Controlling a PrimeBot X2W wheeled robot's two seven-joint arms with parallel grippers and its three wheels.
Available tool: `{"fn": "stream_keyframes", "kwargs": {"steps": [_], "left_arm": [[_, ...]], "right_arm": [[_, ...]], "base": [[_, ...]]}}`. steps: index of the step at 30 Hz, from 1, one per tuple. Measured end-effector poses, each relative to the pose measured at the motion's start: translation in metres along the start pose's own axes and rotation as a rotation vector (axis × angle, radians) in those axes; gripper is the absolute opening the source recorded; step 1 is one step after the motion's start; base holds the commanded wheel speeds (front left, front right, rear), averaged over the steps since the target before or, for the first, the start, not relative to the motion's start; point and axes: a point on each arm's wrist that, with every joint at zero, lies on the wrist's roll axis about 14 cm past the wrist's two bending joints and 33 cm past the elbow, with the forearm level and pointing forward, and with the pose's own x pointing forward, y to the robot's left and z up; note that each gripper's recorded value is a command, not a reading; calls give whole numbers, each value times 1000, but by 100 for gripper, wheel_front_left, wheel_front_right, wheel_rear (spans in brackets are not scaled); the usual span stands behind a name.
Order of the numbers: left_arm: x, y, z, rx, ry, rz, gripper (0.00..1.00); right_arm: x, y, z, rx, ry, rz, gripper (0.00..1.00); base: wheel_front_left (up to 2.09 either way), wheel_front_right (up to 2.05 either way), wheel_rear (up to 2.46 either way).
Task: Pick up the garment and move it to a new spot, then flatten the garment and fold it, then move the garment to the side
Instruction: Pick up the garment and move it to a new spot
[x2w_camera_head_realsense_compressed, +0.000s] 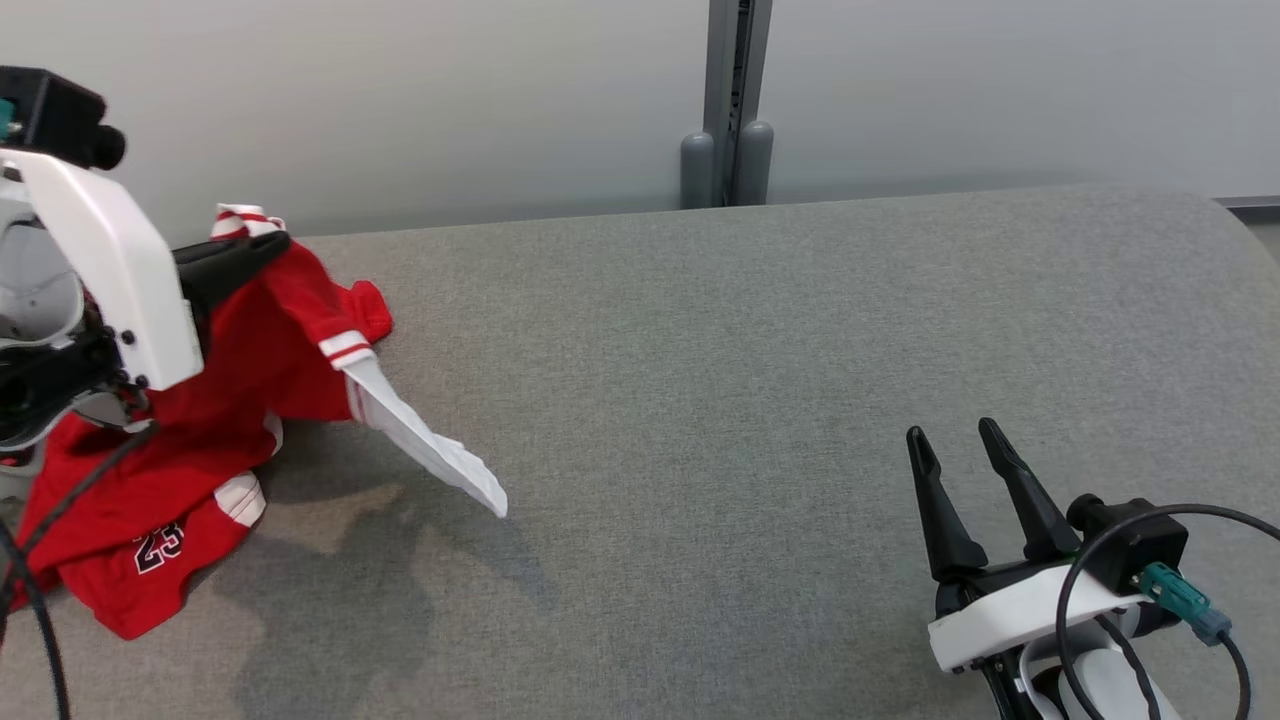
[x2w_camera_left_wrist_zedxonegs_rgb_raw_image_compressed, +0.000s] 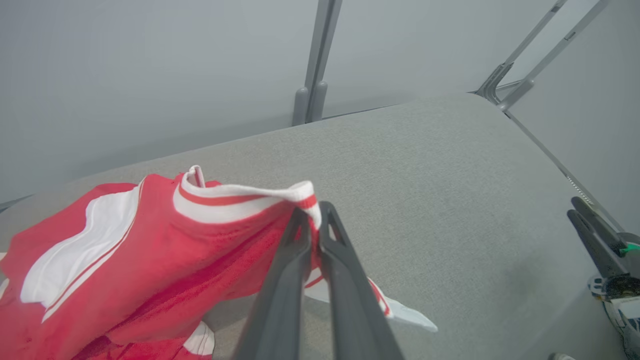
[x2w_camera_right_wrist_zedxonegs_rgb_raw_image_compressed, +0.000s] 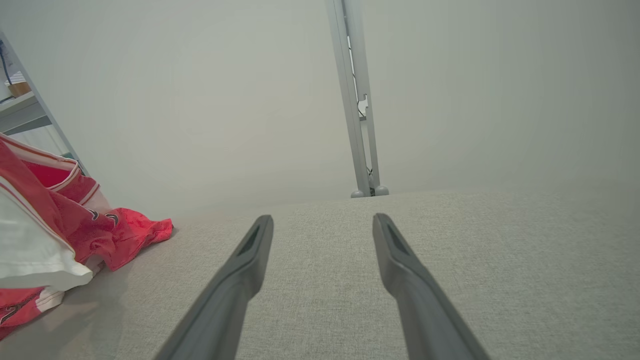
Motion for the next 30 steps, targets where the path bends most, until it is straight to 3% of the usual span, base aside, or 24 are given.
{"fn": "stream_keyframes", "kwargs": {"steps": [18,28,30], "left_arm": [[72,-178,-5,248,67,-414,0],[121,-283,-32,211,92,-652,0],[126,-290,-33,211,89,-663,0]], "right_arm": [[-42,-39,20,10,-55,-144,100],[-65,-59,30,22,-80,-226,100],[-67,-60,31,23,-83,-233,100]], "base": [[0,0,0],[0,0,0],[0,0,0]]}}
